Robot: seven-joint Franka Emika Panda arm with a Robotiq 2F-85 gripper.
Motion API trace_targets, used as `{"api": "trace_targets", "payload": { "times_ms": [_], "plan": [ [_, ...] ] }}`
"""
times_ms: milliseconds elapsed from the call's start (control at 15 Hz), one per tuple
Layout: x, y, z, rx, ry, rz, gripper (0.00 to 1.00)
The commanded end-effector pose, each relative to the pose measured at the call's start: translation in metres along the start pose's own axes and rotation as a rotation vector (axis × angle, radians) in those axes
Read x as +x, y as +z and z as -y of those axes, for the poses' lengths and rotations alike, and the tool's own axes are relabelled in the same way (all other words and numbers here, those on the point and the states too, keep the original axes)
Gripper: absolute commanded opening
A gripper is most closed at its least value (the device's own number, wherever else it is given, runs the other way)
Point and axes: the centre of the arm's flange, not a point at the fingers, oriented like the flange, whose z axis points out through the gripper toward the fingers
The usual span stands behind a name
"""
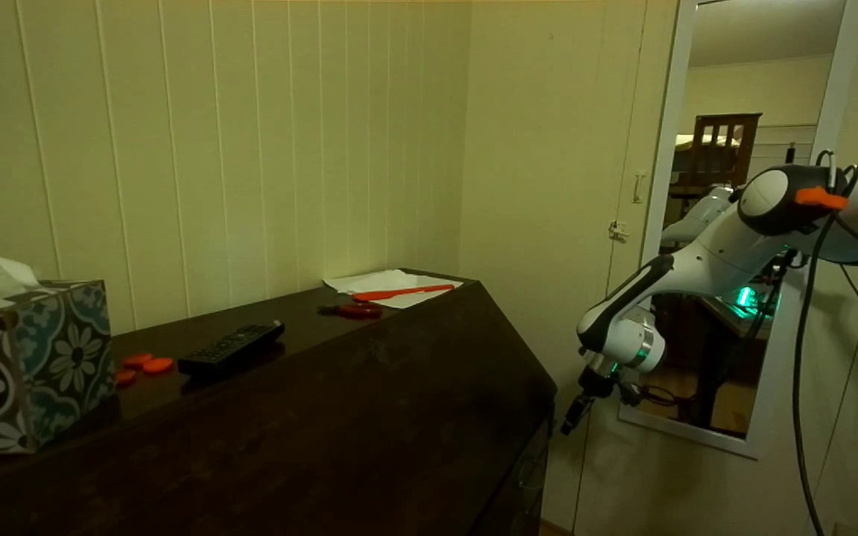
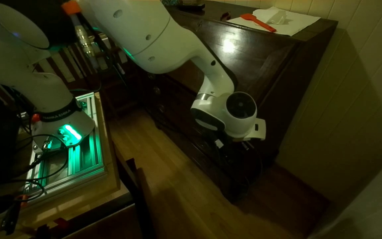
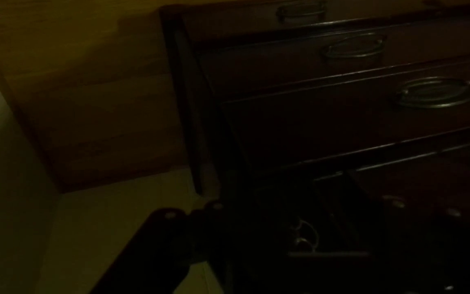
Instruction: Push out the compartment on the far right side of the dresser
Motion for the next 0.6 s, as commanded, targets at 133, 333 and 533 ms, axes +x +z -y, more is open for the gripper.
{"api": "trace_targets", "payload": {
  "times_ms": [133,333,533],
  "plan": [
    [0.01,-0.004,0.017,0.03,-0.01,-0.075,0.68],
    [0.017,-0.002,0.021,0.021,-0.004,-0.095,0.62],
    [0.015,-0.001,0.017,-0.002,0.004,-0.1,0.6]
  ]
}}
